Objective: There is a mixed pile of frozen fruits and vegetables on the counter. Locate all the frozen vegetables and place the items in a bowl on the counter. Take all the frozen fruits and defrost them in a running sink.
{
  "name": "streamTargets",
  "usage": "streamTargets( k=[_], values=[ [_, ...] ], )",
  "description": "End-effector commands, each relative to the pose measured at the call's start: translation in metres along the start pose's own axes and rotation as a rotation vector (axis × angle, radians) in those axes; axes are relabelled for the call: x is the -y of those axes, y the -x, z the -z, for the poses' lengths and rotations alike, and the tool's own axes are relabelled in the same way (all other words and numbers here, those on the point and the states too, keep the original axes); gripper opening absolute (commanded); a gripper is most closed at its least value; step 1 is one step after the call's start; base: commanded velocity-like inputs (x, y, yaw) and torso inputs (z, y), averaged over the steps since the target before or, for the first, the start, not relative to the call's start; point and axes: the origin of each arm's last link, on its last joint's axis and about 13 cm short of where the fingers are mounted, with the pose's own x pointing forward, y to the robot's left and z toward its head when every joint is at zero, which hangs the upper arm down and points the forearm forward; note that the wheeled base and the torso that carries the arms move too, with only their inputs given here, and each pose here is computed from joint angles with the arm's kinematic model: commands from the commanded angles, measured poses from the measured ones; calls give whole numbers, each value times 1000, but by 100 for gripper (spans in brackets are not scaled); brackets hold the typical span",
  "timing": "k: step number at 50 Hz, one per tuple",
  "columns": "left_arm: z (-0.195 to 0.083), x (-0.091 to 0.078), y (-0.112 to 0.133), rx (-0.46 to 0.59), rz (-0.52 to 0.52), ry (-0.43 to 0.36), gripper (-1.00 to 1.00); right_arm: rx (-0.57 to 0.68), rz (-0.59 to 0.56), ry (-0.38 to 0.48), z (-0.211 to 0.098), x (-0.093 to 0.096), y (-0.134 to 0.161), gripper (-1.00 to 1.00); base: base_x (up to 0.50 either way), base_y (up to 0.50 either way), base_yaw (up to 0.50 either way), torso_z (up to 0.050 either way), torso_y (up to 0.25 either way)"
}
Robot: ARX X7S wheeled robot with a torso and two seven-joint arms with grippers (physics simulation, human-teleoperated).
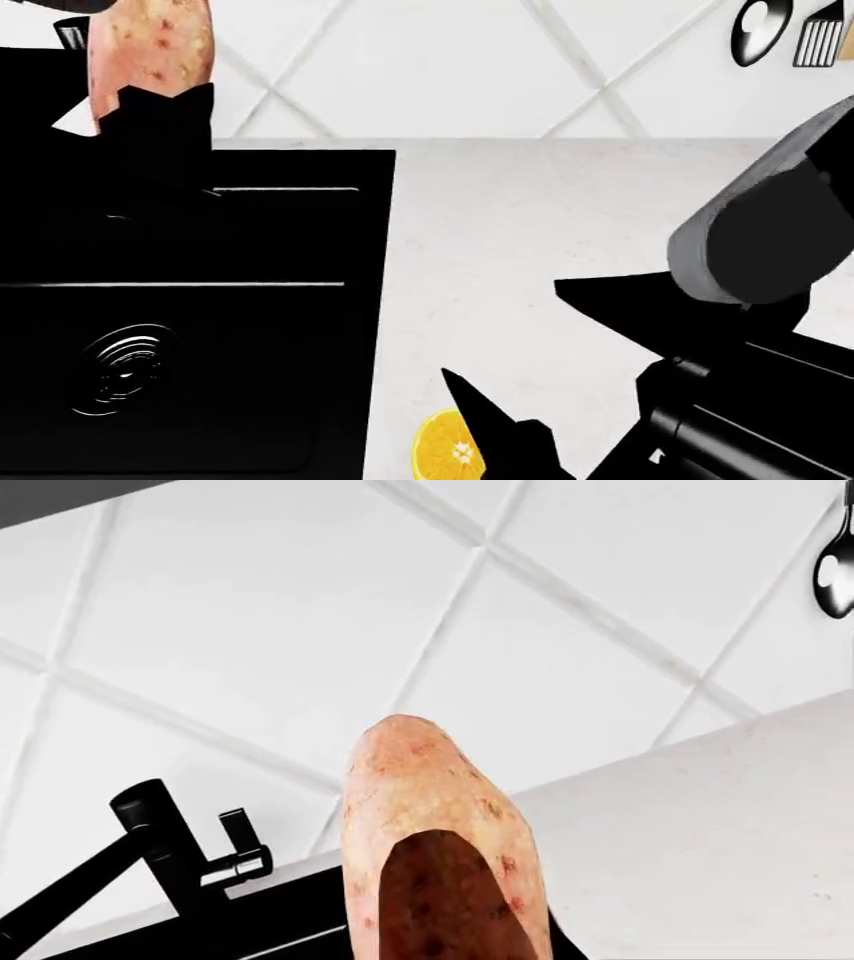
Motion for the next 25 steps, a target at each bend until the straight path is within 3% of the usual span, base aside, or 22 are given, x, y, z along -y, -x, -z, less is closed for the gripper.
streamTargets(
  k=[1,25],
  values=[
    [2,0,0,5,-4,12,-100,-65,-40,19,9,-1,-12,100,0,0,0,0,0],
    [4,1,0,12,0,30,-100,-167,-66,49,22,-2,-27,100,0,0,0,0,0]
  ],
)
